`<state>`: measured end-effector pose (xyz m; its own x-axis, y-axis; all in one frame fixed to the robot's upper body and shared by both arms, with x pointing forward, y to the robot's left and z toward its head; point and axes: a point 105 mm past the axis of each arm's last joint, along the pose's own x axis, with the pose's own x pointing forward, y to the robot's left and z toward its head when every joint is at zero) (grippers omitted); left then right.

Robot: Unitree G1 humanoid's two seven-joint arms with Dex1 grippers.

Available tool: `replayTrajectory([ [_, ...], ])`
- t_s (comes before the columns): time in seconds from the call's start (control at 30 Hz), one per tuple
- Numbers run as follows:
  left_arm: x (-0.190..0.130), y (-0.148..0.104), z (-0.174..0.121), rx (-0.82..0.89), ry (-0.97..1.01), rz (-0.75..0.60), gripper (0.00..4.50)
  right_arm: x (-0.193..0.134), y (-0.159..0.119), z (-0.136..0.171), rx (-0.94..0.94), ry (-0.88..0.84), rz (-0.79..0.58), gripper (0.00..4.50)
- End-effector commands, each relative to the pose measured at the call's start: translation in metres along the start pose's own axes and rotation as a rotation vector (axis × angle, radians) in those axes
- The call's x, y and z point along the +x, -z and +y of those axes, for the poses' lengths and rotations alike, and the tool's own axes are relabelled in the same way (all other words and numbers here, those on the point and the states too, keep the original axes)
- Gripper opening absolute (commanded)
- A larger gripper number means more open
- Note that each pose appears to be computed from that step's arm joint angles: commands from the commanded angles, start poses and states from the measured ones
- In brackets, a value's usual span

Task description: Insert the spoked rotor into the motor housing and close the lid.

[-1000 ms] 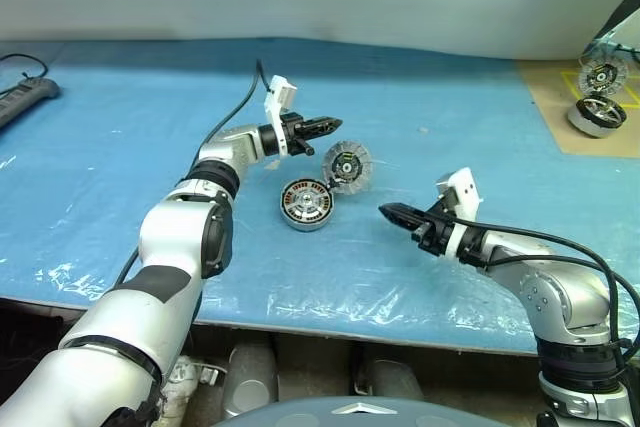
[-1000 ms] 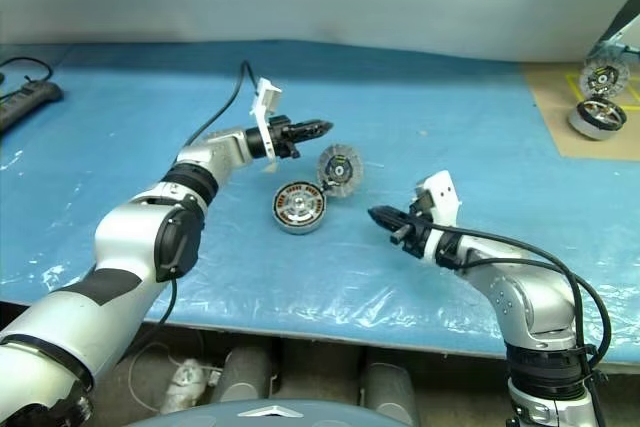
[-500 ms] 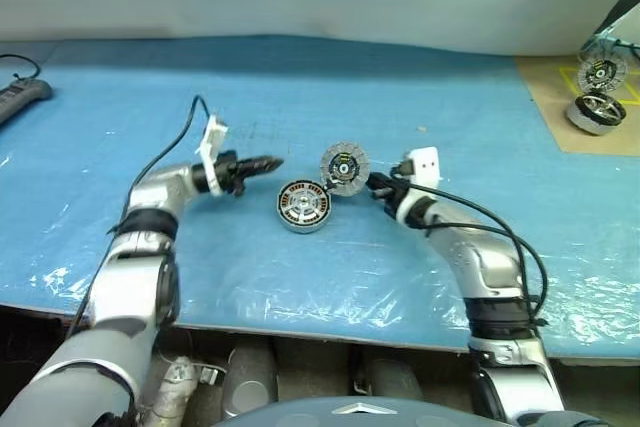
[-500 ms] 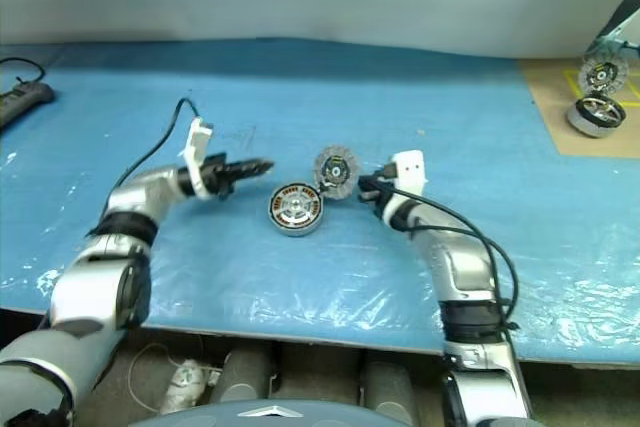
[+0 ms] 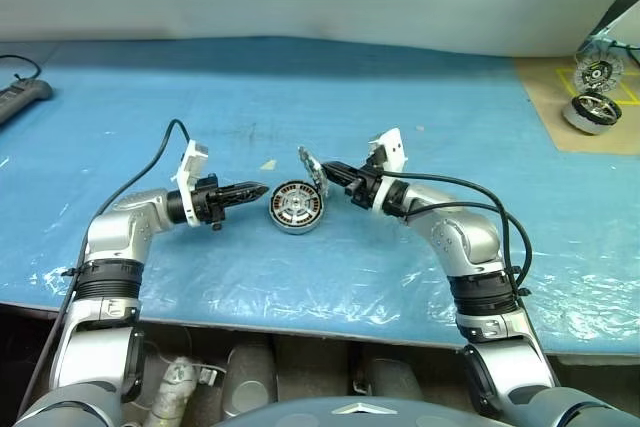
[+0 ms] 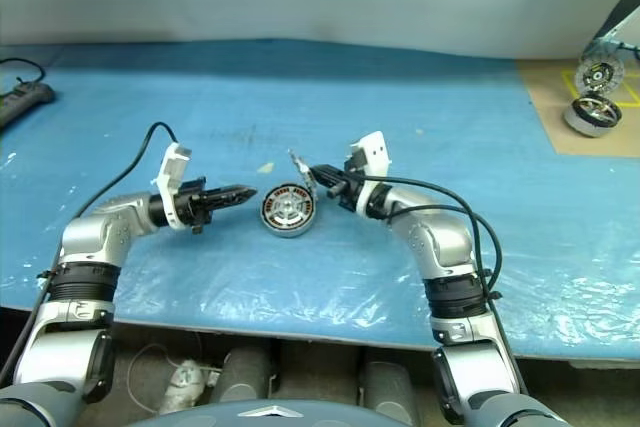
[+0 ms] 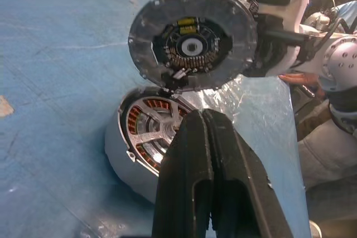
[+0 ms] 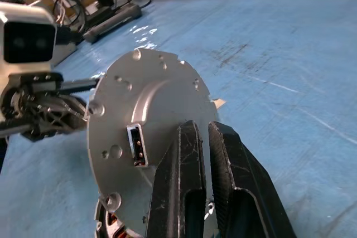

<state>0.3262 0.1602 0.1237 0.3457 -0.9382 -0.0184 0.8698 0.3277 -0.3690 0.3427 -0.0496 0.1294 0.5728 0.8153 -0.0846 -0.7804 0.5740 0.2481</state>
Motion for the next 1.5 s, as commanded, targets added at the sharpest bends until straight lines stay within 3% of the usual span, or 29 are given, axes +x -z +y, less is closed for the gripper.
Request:
replayTrajectory([
  [0.03, -0.009, -0.013, -0.001, 0.039, -0.019, -0.027, 0.05, 0.006, -0.010, 0.007, -0.037, -0.043, -0.027, 0.22],
  [0.17, -0.016, -0.022, 0.005, 0.058, -0.063, -0.051, 0.05, 0.009, -0.009, 0.015, -0.054, -0.087, -0.011, 0.22],
  [0.3, -0.025, -0.036, 0.013, 0.068, -0.109, -0.089, 0.05, 0.015, 0.013, 0.021, -0.150, -0.120, 0.088, 0.22],
  [0.43, -0.023, -0.035, 0.013, 0.056, -0.114, -0.096, 0.05, 0.015, 0.020, 0.020, -0.132, -0.141, 0.111, 0.22],
  [0.67, -0.010, -0.021, -0.001, 0.043, -0.065, -0.068, 0.05, 0.010, 0.050, 0.008, -0.316, -0.121, 0.245, 0.22],
  [0.83, -0.002, -0.015, -0.009, 0.038, -0.046, -0.072, 0.00, 0.012, 0.039, 0.010, -0.290, -0.128, 0.171, 1.54],
  [1.03, -0.004, -0.019, -0.006, 0.034, -0.069, -0.098, 0.00, 0.010, -0.021, 0.033, -0.161, -0.244, -0.009, 3.66],
  [1.17, -0.004, -0.020, -0.005, 0.031, -0.075, -0.105, 0.00, 0.012, -0.040, 0.042, -0.182, -0.275, -0.041, 3.66],
  [1.33, -0.003, -0.023, -0.003, 0.033, -0.085, -0.126, 0.00, 0.025, -0.026, 0.039, -0.302, -0.242, 0.045, 3.66],
  [1.5, -0.004, -0.027, -0.007, 0.048, -0.081, -0.129, 0.00, 0.001, -0.024, 0.039, -0.289, -0.279, 0.061, 3.66],
])
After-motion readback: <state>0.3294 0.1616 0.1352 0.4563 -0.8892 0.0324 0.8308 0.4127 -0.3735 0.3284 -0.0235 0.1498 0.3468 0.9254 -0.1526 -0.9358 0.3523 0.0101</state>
